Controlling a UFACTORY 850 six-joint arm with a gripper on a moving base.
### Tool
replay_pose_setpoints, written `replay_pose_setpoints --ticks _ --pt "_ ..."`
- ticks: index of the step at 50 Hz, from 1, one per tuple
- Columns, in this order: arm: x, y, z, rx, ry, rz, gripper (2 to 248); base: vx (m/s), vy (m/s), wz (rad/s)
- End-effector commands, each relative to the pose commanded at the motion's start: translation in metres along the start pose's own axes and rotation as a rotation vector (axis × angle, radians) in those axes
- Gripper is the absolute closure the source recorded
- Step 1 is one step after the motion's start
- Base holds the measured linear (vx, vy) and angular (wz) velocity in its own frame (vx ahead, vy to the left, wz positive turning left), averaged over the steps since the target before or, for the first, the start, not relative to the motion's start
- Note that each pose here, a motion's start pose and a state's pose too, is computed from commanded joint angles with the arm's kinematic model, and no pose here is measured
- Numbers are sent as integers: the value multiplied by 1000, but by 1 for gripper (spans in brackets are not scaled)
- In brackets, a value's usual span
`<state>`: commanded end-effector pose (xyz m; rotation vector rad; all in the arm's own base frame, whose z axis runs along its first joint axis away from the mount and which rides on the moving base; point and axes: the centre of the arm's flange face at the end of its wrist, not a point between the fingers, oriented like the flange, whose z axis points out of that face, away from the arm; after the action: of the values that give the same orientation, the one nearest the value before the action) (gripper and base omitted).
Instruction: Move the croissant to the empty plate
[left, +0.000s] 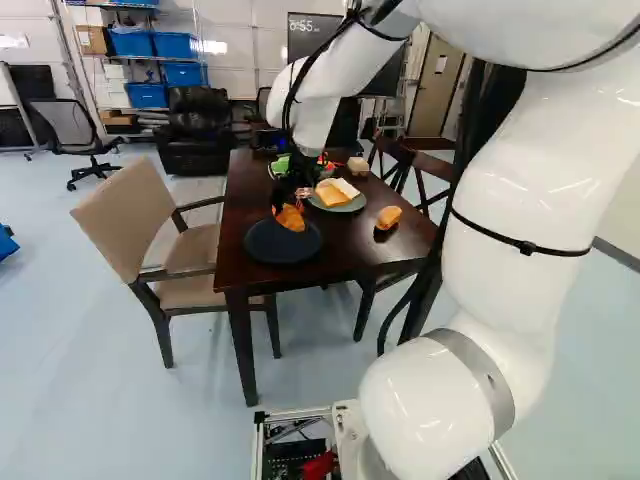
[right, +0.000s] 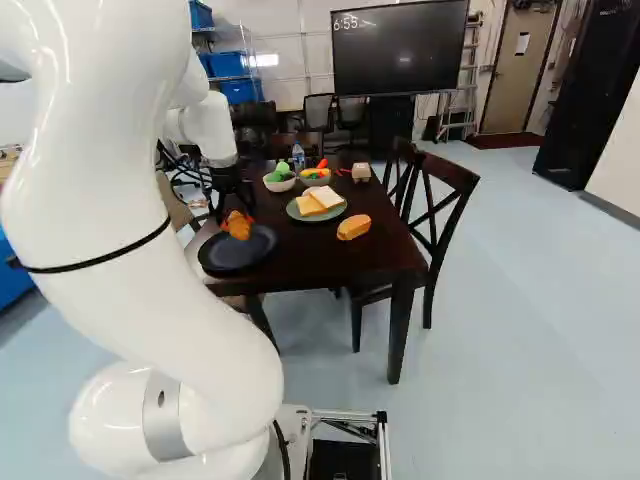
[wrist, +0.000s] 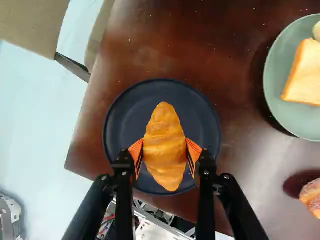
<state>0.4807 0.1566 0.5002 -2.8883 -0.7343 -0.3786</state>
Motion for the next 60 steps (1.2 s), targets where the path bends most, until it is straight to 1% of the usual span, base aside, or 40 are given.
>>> replay_pose_setpoints --ticks 25,37,38,42,43,47,48,52,53,60 --pt "4 5 38 14 -64 10 119 0 0 0" --pt "4 5 38 14 -64 10 116 0 0 0" --pt "4 5 38 14 -64 10 88 0 0 0" --pt "4 5 38 14 -64 10 88 0 0 0" --pt "4 5 38 14 -64 10 55 0 0 0" --pt "4 5 38 14 -64 10 55 0 0 0" --pt "4 5 38 14 -64 10 21 0 0 0" --pt "4 5 38 14 -64 10 21 0 0 0" --pt "4 5 38 14 -64 10 3 0 0 0" --pt "4 5 37 13 -64 10 3 0 0 0"
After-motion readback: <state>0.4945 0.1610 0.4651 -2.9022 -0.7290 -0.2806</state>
